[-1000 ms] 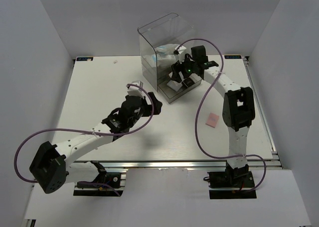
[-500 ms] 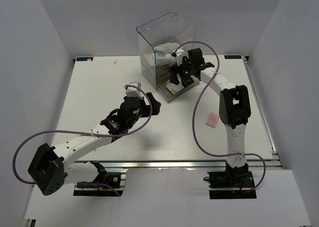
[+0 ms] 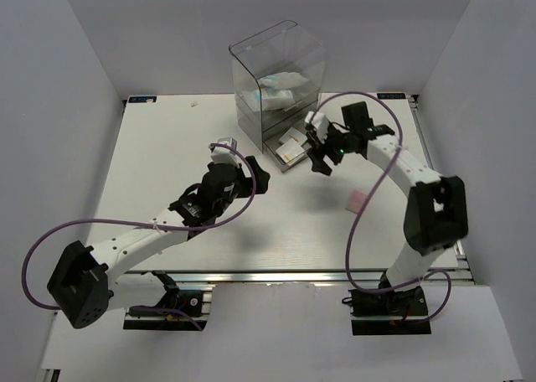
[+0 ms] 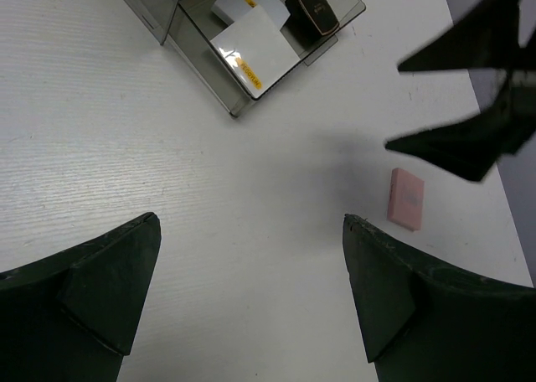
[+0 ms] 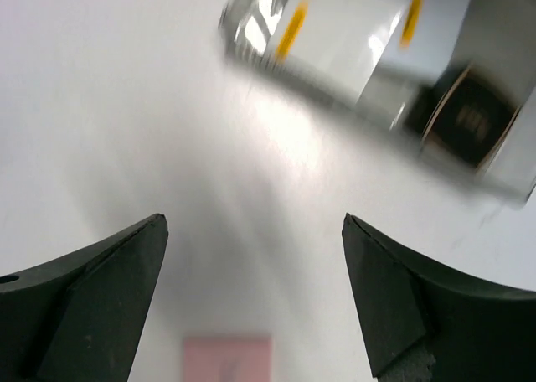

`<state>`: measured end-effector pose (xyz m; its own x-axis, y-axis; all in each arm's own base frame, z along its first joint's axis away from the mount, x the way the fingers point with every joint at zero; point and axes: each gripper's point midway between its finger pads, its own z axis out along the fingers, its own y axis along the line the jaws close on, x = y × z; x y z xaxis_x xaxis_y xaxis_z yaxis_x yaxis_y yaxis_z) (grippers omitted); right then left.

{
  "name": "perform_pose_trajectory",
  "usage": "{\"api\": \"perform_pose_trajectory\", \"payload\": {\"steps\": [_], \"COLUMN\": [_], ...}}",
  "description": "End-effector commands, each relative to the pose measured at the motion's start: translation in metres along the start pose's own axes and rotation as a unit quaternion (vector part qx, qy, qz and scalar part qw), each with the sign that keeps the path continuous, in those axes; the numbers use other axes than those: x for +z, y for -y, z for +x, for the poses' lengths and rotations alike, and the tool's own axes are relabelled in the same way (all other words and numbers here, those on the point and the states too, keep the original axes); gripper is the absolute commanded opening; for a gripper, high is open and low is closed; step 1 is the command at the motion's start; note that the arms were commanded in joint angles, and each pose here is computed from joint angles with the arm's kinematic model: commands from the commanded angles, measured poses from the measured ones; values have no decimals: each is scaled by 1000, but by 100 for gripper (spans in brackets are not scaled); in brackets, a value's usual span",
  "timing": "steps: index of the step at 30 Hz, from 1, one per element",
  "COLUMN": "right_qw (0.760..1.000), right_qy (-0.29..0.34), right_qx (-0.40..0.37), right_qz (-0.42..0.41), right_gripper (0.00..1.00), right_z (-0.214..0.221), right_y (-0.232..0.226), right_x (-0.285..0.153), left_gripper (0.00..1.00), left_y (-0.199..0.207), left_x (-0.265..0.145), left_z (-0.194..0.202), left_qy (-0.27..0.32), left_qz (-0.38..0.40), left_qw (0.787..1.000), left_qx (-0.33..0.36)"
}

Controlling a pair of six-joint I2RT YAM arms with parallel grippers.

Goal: Organize the makeup

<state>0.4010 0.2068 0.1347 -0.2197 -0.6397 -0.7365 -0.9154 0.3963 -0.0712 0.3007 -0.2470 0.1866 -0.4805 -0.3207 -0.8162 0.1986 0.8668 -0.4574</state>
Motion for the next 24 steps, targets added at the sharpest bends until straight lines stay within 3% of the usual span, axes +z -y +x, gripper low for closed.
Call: {"api": "perform_pose_trajectory", "payload": {"steps": [1,4,7,13,17,24], "right_qw": [996,982,974,977,969,965], "right_qy": [-80,-169,-198,-196,-238,-253], "right_qx": [-40,21,85,20,22,11], "right_qz": [0,74,65,84,70,62], "right_gripper": [89,89,89,89,89,89], "right_z": [63,117,141,150,165,172], "right_y": [-24,-28,-50,-48,-40,-26], "right_x": [-35,-55,-65,-72,-63,-54], "left_gripper": [98,98,98,98,98,98], "left_y": [-5,-8,-8,-3,0,-5], "left_x": [-8,-9,-7,-2,0,-8], "left_z": [-11,-9,-8,-3,-1,-1], "left_qy": [22,23,21,8,6,11], "left_qz": [-3,-7,-4,8,16,11], "left_qw": [1000,1000,1000,1000,1000,1000], "left_qx": [-6,-5,-5,0,-3,-21]}}
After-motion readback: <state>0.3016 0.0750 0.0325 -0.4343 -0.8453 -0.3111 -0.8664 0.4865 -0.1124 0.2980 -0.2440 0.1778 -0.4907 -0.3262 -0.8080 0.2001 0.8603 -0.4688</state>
